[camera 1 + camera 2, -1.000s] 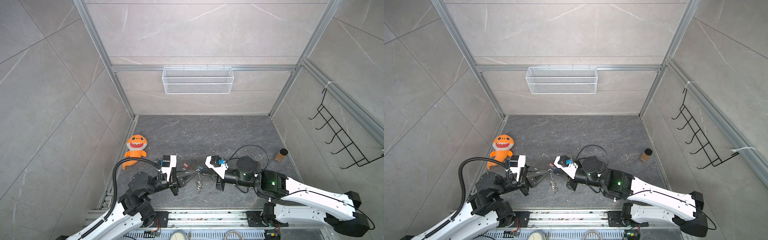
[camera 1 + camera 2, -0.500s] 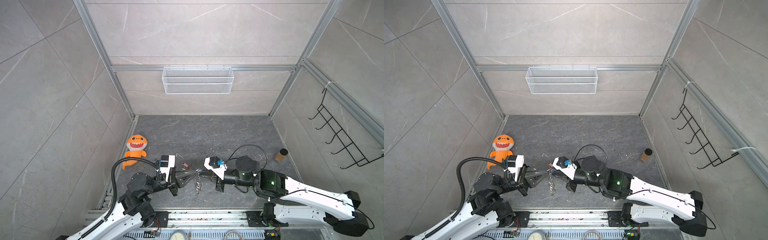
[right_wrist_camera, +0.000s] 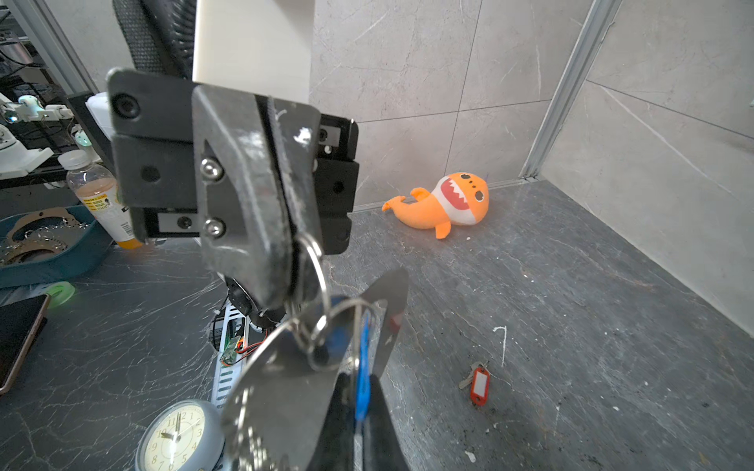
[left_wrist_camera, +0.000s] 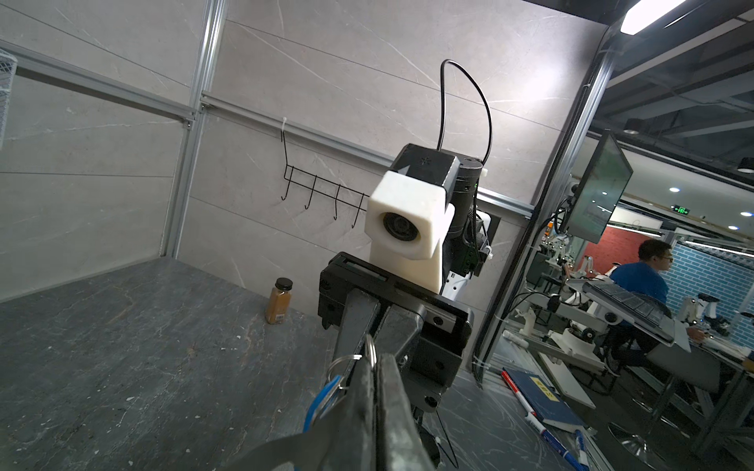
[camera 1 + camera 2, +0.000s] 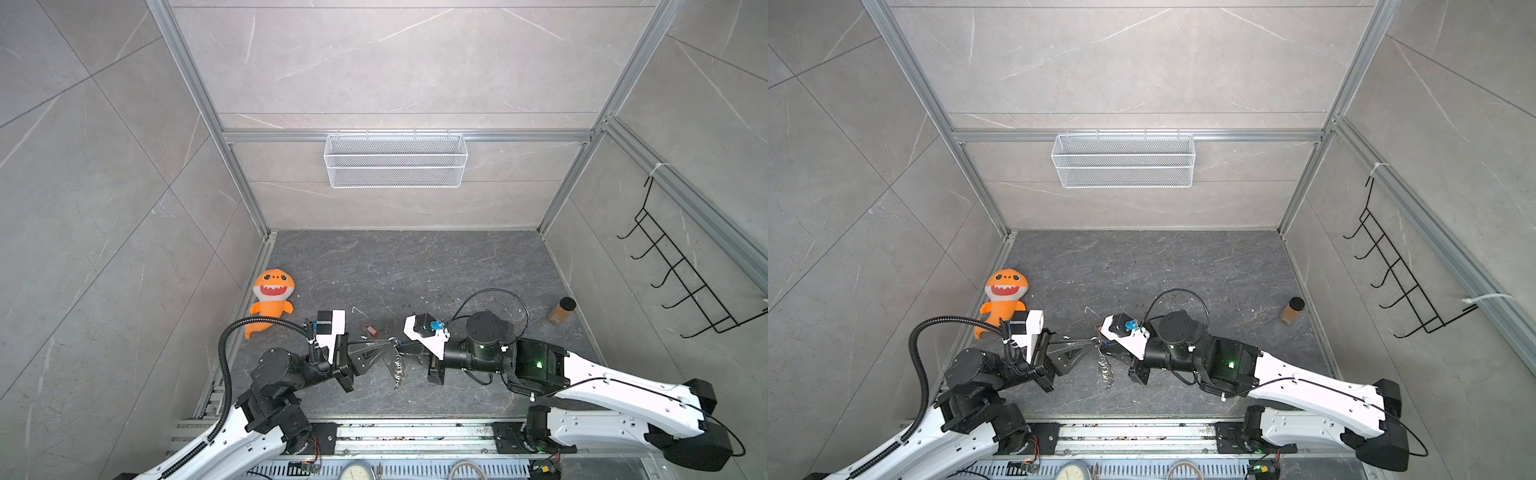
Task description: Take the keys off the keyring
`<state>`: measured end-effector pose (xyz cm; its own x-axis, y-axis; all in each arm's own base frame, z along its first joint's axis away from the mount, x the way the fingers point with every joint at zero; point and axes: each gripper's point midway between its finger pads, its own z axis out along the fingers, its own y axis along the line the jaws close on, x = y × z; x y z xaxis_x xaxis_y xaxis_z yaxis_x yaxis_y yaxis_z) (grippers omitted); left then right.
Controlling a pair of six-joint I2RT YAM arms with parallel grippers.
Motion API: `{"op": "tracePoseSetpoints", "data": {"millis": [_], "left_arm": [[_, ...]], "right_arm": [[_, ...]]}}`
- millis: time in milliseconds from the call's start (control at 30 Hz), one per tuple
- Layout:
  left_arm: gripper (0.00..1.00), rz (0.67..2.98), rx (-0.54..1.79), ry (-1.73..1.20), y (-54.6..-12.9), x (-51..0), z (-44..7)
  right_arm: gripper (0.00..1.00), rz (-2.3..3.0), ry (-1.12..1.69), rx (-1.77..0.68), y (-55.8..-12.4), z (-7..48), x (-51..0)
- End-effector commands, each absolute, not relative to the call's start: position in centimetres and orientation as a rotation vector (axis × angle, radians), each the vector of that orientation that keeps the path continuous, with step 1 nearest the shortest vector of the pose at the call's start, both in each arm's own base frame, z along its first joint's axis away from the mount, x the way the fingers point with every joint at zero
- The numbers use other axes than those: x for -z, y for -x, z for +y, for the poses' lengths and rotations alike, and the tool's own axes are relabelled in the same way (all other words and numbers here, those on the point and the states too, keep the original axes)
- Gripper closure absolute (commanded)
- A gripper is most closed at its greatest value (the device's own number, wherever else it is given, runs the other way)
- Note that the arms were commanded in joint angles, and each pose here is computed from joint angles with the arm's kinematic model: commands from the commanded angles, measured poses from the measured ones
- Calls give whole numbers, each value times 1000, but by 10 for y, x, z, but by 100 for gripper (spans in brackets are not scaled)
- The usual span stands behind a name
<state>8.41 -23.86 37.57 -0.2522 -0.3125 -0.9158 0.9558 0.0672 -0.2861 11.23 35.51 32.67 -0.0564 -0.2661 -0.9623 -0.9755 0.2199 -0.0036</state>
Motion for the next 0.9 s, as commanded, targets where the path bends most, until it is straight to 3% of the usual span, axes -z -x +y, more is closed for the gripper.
{"op": "tracePoseSetpoints", "data": {"millis": [0,667,733,867], "left_arm": [[100,1046,1453,-731,-73,-413,-224],[100,1068,1422,-797,-69,-406,-227],[100,1082,1423,-821,-67,-404,-229],[100,1111,1424,-854,-66,-401,-233]], "right_arm": [[100,1570,1241,-934,-111,357,-308],[100,1598,1305,-1003,-97,359,-296],[94,1593,1293,-997,-98,357,-302],[71,1575,1269,-993,-98,349,-318]]}}
